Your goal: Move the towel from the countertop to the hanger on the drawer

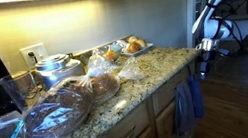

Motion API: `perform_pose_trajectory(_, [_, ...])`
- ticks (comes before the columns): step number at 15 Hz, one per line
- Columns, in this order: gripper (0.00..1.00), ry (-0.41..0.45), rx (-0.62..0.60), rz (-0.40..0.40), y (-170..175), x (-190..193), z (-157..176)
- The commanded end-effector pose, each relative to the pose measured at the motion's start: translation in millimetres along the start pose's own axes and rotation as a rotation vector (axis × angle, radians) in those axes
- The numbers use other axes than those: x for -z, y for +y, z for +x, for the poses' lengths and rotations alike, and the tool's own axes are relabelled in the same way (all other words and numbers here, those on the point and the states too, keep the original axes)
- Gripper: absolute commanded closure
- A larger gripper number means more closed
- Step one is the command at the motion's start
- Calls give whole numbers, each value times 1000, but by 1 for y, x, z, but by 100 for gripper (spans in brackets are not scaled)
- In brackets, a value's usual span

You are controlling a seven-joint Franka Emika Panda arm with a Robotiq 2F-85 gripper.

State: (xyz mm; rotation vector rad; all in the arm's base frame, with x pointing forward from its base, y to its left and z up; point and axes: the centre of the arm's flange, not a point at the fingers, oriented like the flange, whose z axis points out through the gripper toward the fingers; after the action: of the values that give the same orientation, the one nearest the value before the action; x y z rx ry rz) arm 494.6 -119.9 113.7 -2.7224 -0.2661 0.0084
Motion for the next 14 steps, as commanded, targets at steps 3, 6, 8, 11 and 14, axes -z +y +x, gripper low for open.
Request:
perform_pose_trajectory(3, [0, 14, 27, -19, -11, 9, -9])
perform_pose_trajectory(6, [0, -22, 6, -43, -21, 24, -19])
perform_pose_trajectory(8, [0, -34, -15, -63, -28, 36, -28])
perform_pose_trajectory(11, [0, -47, -37, -116, -43, 56, -44])
perform_pose_trajectory(14, [0, -35, -54, -159, -62, 74, -54])
